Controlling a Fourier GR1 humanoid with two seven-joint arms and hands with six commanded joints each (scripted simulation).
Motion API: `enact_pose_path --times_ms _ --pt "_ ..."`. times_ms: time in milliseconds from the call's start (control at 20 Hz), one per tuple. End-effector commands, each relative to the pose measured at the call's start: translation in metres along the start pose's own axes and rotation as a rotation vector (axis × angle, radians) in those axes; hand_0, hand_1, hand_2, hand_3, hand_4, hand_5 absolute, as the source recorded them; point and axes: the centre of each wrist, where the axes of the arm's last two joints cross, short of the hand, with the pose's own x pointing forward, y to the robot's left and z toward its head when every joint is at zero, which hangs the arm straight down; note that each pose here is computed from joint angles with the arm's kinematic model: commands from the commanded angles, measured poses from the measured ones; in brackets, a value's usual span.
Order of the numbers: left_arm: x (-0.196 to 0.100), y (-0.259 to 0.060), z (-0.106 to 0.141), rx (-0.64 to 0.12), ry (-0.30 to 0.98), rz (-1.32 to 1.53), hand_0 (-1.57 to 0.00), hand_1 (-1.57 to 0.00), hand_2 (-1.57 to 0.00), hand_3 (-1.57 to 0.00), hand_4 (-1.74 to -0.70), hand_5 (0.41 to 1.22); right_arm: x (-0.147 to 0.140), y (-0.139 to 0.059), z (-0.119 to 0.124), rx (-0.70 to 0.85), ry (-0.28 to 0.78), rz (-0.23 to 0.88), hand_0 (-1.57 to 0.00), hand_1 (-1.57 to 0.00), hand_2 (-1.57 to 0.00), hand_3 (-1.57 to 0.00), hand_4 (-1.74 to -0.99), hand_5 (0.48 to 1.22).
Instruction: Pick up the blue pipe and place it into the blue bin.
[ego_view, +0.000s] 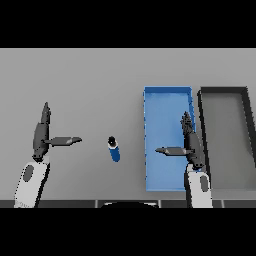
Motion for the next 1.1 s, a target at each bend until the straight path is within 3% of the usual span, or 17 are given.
enact_pose_path --times_ms 0,250,300,350,450,700,850,1050 --pt "0.0 -0.001 0.0 0.0 -0.006 0.001 0.0 0.0 0.0 0.0 -0.97 0.594 0.0 -0.001 0.0 -0.002 -0.001 0.0 0.0 0.0 0.0 0.0 -1.21 0.594" --pt "0.002 -0.006 0.004 -0.001 -0.012 0.0 0.0 0.0 0.0 0.0 -0.97 0.594 0.0 -0.007 0.001 -0.001 0.003 0.002 0.0 0.0 0.0 0.0 -1.21 0.594" --pt "0.004 0.002 0.005 -0.152 -0.053 -0.081 0.0 0.0 0.0 0.0 -0.97 0.594 0.008 -0.016 0.007 0.062 -0.073 0.153 0.0 0.0 0.0 0.0 -1.21 0.594" --pt "0.005 0.013 0.004 -0.237 -0.059 -0.122 0.0 0.0 0.0 0.0 -0.97 0.595 0.011 -0.019 0.011 0.1 -0.104 0.239 0.0 0.0 0.0 0.0 -1.206 0.592" --pt "0.007 0.025 0.005 -0.335 -0.076 -0.162 0.0 0.0 0.0 0.0 -0.97 0.596 0.012 -0.026 0.019 0.142 -0.108 0.32 0.0 0.0 0.0 0.0 -1.195 0.588" --pt "0.007 0.026 0.011 -0.438 -0.107 -0.176 0.0 0.0 0.0 0.0 -0.97 0.59 0.015 -0.022 0.023 0.165 -0.101 0.362 0.0 0.0 0.0 0.0 -1.182 0.583" --pt "0.015 0.016 0.026 -0.579 -0.124 -0.174 0.0 0.0 0.0 0.0 -0.98 0.578 0.02 -0.023 0.021 0.162 -0.109 0.344 0.0 0.0 0.0 0.0 -1.194 0.579" --pt "0.024 -0.005 0.047 -0.71 -0.056 -0.231 0.0 0.0 0.0 0.0 -1.02 0.512 0.022 -0.022 0.02 0.166 -0.112 0.323 0.0 0.0 0.0 0.0 -1.225 0.58"
